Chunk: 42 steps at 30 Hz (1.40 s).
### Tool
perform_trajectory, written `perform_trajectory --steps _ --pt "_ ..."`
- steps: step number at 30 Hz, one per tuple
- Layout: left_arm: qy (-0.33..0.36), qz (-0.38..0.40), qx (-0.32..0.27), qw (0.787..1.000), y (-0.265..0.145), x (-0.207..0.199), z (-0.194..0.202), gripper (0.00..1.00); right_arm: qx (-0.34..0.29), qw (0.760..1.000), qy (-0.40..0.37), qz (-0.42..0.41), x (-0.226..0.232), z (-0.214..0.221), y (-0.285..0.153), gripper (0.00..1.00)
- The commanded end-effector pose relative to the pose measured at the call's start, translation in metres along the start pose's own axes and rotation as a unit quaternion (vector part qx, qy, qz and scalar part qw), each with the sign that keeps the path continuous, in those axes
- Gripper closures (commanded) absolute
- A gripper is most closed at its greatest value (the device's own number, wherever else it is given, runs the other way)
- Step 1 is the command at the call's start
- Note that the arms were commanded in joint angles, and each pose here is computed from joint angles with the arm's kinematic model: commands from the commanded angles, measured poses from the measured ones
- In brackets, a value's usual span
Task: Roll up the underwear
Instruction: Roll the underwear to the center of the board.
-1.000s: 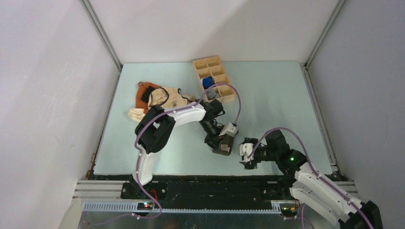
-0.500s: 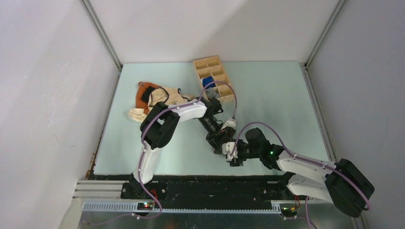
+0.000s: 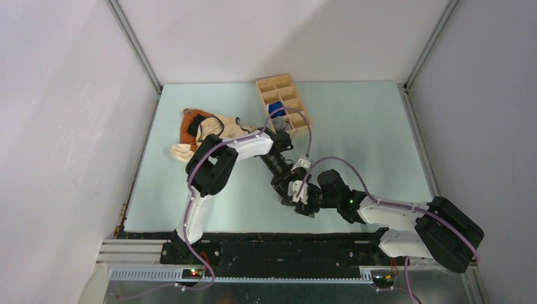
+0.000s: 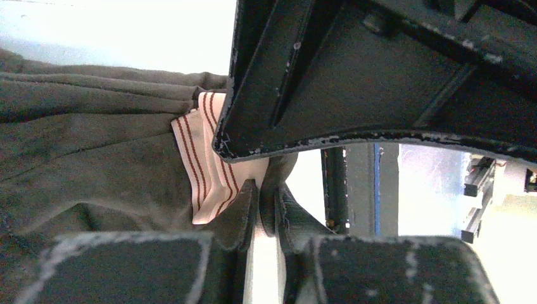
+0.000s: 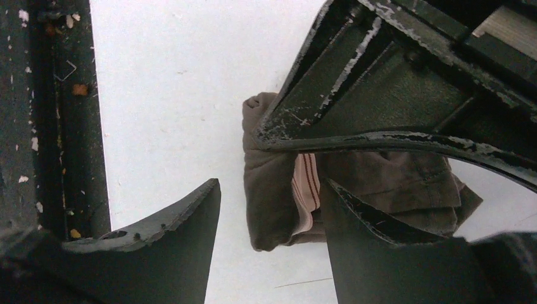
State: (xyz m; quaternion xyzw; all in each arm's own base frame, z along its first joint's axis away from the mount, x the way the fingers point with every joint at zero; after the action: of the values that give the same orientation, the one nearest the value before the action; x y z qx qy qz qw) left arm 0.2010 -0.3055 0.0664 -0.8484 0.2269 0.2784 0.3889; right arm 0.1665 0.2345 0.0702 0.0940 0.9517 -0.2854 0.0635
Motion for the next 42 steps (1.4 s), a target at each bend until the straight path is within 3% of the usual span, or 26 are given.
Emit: perform_trajectory --steps 1,5,10,13,15,16,20,24,30,32,33,34,35,38,39,42 --pt "-0.022 0.014 0.001 1.000 -0.003 -0.003 0.004 1.00 -0.028 0.998 0.021 0.044 -0.016 -0.021 0.006 0.37" --pt "-0.033 0.018 -0.003 0.999 -0.006 -0.003 0.003 1.00 -0.018 0.998 0.047 0.046 -0.013 -0.017 0.010 0.38" --pt "-0.068 0.014 -0.023 0.997 -0.014 0.004 0.000 0.98 0.003 0.994 0.102 0.039 -0.011 -0.005 0.017 0.65" --pt "-0.118 -0.005 -0.059 0.991 -0.024 0.012 -0.007 0.81 0.006 0.987 0.159 0.022 -0.011 0.000 0.017 0.90" --pt "-0.165 -0.048 -0.120 0.978 -0.040 0.029 -0.024 0.67 0.013 0.977 0.214 0.010 -0.015 0.006 0.015 0.99" --pt "-0.177 -0.069 -0.144 0.971 -0.053 0.028 -0.025 0.59 0.016 0.971 0.237 -0.012 -0.013 0.010 0.016 1.00" --pt "-0.158 -0.189 -0.249 0.937 -0.110 0.037 -0.049 0.52 0.026 0.932 0.360 -0.037 -0.032 0.021 0.014 1.00" --pt "-0.055 -0.297 -0.261 0.917 -0.138 0.022 -0.052 0.50 0.060 0.897 0.433 -0.070 -0.043 0.028 0.022 1.00" --pt "0.147 -0.404 -0.168 0.887 -0.111 0.000 -0.031 0.48 0.112 0.815 0.561 -0.093 -0.064 0.048 0.030 1.00" --pt "0.264 -0.434 -0.135 0.850 -0.101 -0.006 -0.034 0.47 0.115 0.808 0.571 -0.089 -0.066 0.052 0.029 1.00" --pt "0.292 -0.433 -0.121 0.844 -0.086 -0.012 -0.026 0.46 0.115 0.801 0.581 -0.087 -0.067 0.053 0.027 1.00" --pt "0.338 -0.457 -0.113 0.815 -0.089 -0.012 -0.032 0.46 0.117 0.794 0.590 -0.087 -0.067 0.055 0.026 1.00" --pt "0.361 -0.452 -0.098 0.810 -0.075 -0.015 -0.022 0.46 0.115 0.784 0.604 -0.084 -0.068 0.056 0.023 1.00" --pt "0.448 -0.456 -0.079 0.765 -0.061 -0.019 -0.022 0.45 0.115 0.768 0.625 -0.073 -0.065 0.062 0.017 1.00" --pt "0.455 -0.451 -0.073 0.764 -0.054 -0.018 -0.015 0.44 0.114 0.761 0.634 -0.074 -0.065 0.063 0.015 1.00" --pt "0.508 -0.445 -0.059 0.735 -0.047 -0.017 -0.015 0.43 0.124 0.739 0.657 -0.084 -0.060 0.069 0.015 1.00"
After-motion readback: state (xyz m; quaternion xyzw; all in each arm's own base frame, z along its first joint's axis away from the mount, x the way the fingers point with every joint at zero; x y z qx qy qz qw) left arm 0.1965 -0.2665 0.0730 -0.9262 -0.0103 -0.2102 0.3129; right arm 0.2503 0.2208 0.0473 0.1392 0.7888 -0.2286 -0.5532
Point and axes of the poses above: each gripper's point midway between its finger pads, its own y axis out along the fingers, its own x axis along the line the jaws close on, z = x × y, the point moved 4 cm from there along -y, back along the fingers, and after that the axes turned 4 degrees about y, right-handed, at the moved point
